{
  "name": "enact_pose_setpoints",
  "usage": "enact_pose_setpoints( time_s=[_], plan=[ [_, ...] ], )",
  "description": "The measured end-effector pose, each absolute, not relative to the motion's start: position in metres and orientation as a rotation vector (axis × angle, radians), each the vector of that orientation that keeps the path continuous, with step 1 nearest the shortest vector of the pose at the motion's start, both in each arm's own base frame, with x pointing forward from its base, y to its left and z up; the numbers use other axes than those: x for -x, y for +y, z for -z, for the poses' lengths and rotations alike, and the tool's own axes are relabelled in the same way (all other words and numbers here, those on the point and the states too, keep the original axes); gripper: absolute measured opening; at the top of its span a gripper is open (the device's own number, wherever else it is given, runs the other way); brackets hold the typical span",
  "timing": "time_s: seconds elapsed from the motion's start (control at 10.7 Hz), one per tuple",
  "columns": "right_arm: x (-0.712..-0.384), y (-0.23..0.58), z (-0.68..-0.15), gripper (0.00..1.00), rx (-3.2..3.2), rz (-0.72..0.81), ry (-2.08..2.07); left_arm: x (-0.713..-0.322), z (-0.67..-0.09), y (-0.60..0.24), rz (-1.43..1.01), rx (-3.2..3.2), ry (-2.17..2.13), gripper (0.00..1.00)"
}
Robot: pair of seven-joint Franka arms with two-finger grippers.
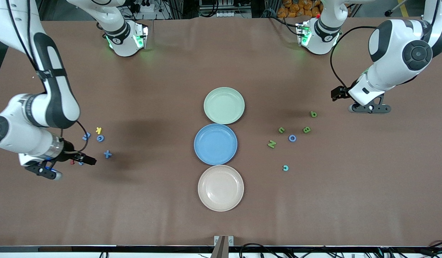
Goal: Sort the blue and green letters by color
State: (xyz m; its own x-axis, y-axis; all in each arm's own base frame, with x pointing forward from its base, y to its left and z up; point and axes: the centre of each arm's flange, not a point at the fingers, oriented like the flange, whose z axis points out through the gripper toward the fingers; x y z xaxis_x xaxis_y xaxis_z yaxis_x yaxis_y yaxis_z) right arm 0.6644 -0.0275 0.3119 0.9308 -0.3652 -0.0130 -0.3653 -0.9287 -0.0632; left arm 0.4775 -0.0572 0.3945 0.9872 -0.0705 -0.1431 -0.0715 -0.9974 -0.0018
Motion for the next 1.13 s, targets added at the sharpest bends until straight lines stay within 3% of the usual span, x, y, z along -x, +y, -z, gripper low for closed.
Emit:
enact_pose_setpoints(
  time_s=[0.47,1.13],
  plan=[
    [-0.661,0.002,-0.257,1.0,2.941,-0.105,0.971,-0.462,-0.354,-0.085,-0.182,3.116,0.139,1.0],
    [-0.633,-0.013,-0.197,1.0,2.878,-0.019,1.152,-0.453,-0.297,-0.087,-0.232,3.114,0.118,1.0]
  ],
)
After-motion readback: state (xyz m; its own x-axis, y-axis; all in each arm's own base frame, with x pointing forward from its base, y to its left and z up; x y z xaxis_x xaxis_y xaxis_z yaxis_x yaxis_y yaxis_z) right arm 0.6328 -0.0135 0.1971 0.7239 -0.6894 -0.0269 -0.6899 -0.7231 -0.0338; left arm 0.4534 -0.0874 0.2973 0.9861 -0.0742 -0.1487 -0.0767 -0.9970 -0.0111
